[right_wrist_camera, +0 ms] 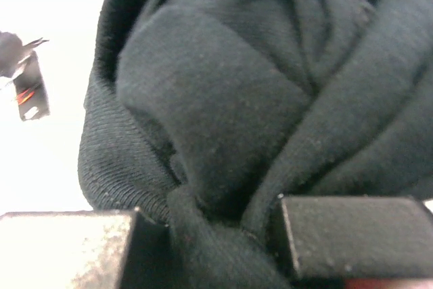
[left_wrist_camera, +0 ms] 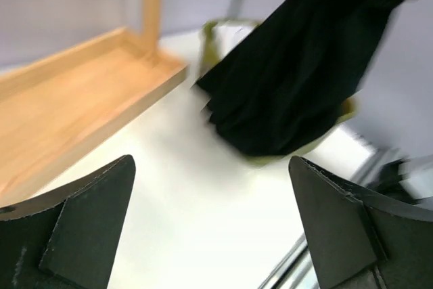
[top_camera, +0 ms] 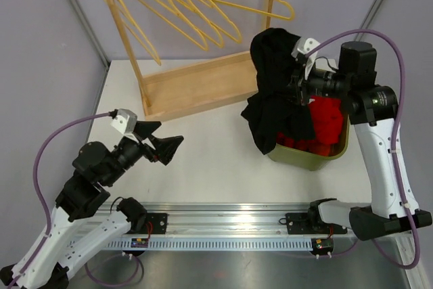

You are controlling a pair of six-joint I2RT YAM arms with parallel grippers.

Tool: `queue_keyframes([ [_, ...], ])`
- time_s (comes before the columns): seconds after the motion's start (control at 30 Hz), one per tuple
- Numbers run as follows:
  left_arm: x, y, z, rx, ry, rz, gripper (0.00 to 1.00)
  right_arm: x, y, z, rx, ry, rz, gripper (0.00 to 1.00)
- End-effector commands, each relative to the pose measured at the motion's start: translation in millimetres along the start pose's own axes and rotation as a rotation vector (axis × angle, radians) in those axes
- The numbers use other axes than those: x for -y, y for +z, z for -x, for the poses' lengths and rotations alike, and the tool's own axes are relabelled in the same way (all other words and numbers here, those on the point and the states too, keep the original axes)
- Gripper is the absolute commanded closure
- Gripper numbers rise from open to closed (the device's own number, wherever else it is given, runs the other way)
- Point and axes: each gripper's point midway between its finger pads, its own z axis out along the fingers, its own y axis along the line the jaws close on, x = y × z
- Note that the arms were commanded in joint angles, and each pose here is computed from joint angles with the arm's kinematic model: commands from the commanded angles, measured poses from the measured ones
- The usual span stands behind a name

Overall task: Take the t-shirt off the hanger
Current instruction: Place the tshirt into the basket

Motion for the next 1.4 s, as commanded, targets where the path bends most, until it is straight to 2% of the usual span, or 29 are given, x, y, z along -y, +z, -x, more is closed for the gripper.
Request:
queue_keyframes([
  [0.0, -48, -6, -48, -0.125, 0.105, 0.202, 0.01, 42, -28, 47, 0.091, -0.033, -0.204, 1.00],
  [0.13, -65, -7, -72, -0.150, 0.133, 0.252, 0.01, 70, -63, 79, 0.138, -0.060, -0.373, 1.00],
  [0.23, -75, -8, -85, -0.158, 0.148, 0.288, 0.01, 86, -82, 87, 0.147, -0.053, -0.462, 1.00],
  [0.47, -82, -13, -85, -0.145, 0.165, 0.322, 0.01, 129, -124, 82, 0.161, -0.002, -0.646, 1.00],
  [0.57, -81, -14, -86, -0.141, 0.161, 0.318, 0.01, 137, -150, 93, 0.190, -0.014, -0.716, 1.00],
  [0.73, -81, -15, -85, -0.135, 0.164, 0.317, 0.01, 149, -179, 113, 0.234, -0.030, -0.774, 1.00],
  [0.8, -81, -15, -84, -0.135, 0.163, 0.317, 0.01, 159, -182, 109, 0.237, -0.010, -0.774, 1.00],
  [0.9, -81, -16, -84, -0.131, 0.161, 0.318, 0.01, 175, -171, 89, 0.233, 0.063, -0.720, 1.00],
  [1.1, -82, -17, -85, -0.134, 0.163, 0.320, 0.01, 216, -129, 9, 0.223, 0.328, -0.534, 1.00],
  [1.2, -82, -17, -84, -0.135, 0.163, 0.323, 0.01, 232, -118, -36, 0.191, 0.419, -0.540, 1.00],
  [1.37, -83, -15, -87, -0.144, 0.165, 0.325, 0.01, 242, -97, -143, 0.065, 0.614, -0.555, 1.00],
])
